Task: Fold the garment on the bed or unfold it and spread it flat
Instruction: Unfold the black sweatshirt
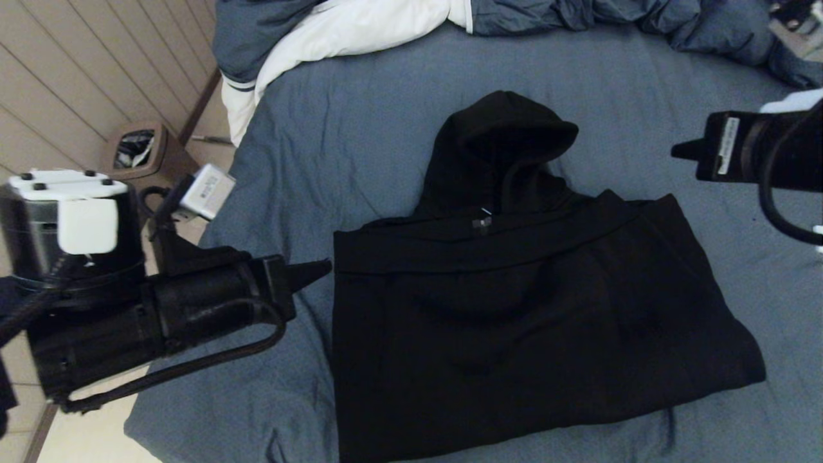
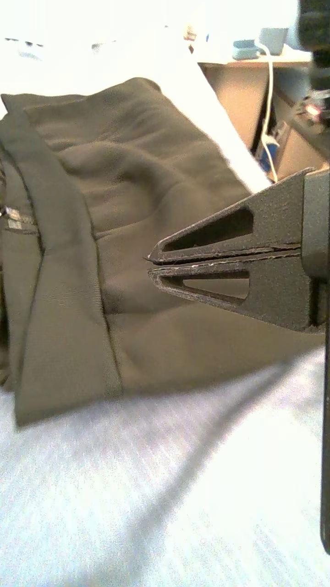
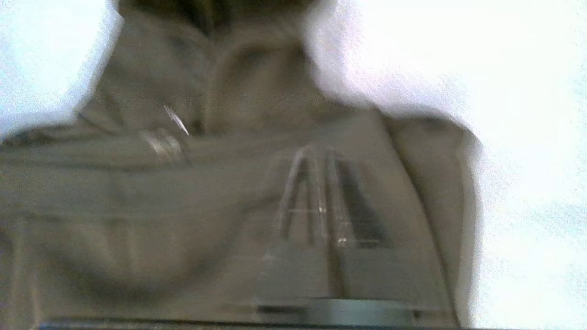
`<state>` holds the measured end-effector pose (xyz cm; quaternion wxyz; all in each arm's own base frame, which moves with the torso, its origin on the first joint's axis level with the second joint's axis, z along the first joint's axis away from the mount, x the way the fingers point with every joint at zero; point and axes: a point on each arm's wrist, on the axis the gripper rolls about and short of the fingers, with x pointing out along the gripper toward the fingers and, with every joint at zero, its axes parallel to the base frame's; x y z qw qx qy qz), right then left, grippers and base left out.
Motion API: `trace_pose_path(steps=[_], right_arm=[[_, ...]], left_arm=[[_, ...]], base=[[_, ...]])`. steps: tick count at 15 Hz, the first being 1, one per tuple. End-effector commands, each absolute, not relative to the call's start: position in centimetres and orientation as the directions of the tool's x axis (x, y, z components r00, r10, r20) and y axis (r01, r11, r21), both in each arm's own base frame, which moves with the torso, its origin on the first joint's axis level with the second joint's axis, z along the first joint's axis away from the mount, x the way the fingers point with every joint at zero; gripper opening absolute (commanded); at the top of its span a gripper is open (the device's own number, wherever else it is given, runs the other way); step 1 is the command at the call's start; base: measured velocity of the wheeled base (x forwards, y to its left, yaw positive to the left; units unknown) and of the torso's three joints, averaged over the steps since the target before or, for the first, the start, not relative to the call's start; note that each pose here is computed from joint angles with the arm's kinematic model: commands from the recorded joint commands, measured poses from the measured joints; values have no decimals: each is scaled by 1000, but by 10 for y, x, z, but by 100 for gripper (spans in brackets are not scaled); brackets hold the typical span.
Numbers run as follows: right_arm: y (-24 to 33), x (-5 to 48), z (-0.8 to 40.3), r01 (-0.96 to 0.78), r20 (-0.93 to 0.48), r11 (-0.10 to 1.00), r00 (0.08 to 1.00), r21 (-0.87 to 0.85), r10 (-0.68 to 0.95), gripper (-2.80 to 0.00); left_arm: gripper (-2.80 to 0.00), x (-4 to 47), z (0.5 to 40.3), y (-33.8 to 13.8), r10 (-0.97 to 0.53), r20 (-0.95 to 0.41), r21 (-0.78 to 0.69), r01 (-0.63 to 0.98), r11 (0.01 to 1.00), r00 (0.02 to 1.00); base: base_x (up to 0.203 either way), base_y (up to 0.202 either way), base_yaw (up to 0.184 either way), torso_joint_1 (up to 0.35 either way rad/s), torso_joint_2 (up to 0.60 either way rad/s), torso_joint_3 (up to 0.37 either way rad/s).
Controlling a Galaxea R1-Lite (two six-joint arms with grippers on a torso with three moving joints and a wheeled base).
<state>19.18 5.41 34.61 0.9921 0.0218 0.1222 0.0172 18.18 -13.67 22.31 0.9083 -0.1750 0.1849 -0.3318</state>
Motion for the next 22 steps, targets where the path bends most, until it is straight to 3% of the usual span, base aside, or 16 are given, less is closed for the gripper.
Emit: trace_pose_path(steps=[1, 7, 15, 22], right_arm=[[27, 154, 338, 66, -277, 997, 959, 38, -52, -280], [4, 148, 284, 102, -457, 993, 887, 62, -63, -280], [-31, 217, 267, 262, -445, 963, 870, 54, -212, -280], [-53, 267, 271, 185, -446, 975, 888, 122, -113, -280]], left_arm=[[-280, 147, 246, -106, -647, -241, -436, 515, 738, 724], [-280, 143, 219, -84, -504, -541, -403, 319, 858, 673], [-280, 202, 223, -112, -488, -565, -399, 297, 867, 666], [-280, 265, 236, -130, -462, -529, -390, 280, 877, 712]], base=[[0, 0, 0, 0, 0, 0], [0, 0, 0, 0, 0, 0], [0, 0, 0, 0, 0, 0], [0, 0, 0, 0, 0, 0]])
